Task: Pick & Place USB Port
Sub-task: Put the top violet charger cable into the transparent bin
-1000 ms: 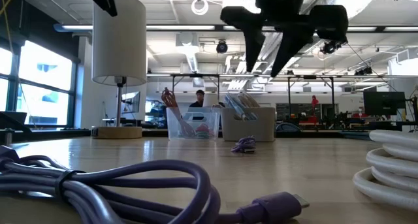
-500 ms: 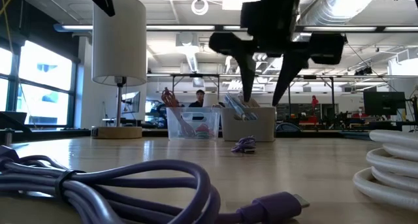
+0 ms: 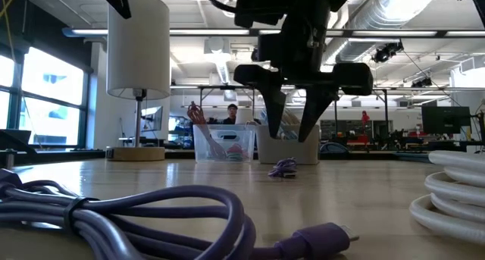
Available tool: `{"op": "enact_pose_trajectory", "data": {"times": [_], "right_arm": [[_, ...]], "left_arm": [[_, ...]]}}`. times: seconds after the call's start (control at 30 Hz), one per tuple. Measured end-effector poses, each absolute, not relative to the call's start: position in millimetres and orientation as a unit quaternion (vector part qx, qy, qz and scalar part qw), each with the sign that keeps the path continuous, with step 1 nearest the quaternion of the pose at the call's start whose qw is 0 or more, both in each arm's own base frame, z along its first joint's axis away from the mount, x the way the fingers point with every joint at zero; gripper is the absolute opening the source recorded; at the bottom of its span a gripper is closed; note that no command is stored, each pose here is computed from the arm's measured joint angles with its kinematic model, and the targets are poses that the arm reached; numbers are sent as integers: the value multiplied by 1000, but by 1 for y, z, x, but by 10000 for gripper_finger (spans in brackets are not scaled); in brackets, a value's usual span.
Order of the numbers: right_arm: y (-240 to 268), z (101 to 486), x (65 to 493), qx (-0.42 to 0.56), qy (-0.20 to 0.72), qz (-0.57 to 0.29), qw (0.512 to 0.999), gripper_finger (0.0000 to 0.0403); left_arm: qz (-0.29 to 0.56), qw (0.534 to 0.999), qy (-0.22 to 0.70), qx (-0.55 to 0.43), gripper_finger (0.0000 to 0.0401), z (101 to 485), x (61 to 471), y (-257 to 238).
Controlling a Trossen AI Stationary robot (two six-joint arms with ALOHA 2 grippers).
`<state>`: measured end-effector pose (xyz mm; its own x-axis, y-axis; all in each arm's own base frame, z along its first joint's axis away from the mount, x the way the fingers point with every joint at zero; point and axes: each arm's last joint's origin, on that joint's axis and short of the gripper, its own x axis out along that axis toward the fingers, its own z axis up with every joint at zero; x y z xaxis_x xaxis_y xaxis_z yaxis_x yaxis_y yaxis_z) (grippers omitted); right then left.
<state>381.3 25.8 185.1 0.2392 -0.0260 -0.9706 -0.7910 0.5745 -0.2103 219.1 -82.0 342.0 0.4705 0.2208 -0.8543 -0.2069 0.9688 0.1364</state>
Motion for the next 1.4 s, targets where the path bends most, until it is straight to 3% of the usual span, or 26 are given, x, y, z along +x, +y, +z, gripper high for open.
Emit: {"op": "enact_pose_trajectory", "data": {"times": [0.63, 0.8, 1.0, 1.27, 1.4], "right_arm": [[15, 142, 394, -343, 576, 291, 683, 186], [16, 137, 395, -342, 579, 289, 681, 139], [15, 137, 399, -323, 582, 252, 702, 18], [10, 152, 393, -293, 604, 184, 718, 7], [10, 195, 383, -294, 576, 151, 748, 4]], "left_arm": [[129, 857, 498, 11, 172, 342, 219, -81], [129, 858, 497, 9, 172, 342, 219, -82], [137, 866, 481, 5, 172, 344, 221, -82], [159, 886, 435, 13, 172, 348, 228, -82], [172, 893, 416, 17, 172, 350, 230, -82]]}}
